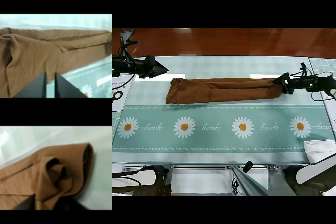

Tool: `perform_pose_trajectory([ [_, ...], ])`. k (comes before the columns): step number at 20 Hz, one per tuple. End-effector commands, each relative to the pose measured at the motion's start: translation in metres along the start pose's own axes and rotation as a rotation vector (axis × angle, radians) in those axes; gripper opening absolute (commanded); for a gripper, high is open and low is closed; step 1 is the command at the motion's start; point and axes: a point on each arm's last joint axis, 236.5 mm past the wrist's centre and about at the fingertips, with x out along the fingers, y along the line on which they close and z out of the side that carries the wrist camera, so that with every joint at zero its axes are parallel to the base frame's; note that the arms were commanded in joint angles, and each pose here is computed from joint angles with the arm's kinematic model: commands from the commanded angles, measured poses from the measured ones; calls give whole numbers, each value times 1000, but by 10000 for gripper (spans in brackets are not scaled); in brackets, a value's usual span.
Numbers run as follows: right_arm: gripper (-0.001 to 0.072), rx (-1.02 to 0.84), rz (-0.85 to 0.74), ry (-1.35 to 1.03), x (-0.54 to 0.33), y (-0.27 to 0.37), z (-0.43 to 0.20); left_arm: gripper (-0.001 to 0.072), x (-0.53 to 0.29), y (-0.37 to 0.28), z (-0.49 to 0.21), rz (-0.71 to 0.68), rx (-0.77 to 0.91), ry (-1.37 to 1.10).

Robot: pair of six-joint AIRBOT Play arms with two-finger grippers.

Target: Fold the shirts.

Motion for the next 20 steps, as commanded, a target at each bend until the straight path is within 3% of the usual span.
perform_pose_trajectory([
  [1,46,11,49,-62,15,27,10,47,4,-9,-3,-10,15,12],
  [8,33,-265,-10,-114,-68,95,0,20,37,-58,-18,-49,114,52],
  [12,33,-384,-88,-126,-125,126,-26,20,61,-124,-13,-83,154,-41],
  [20,33,-474,-195,-191,-212,165,-82,20,146,-243,-112,-138,301,18],
])
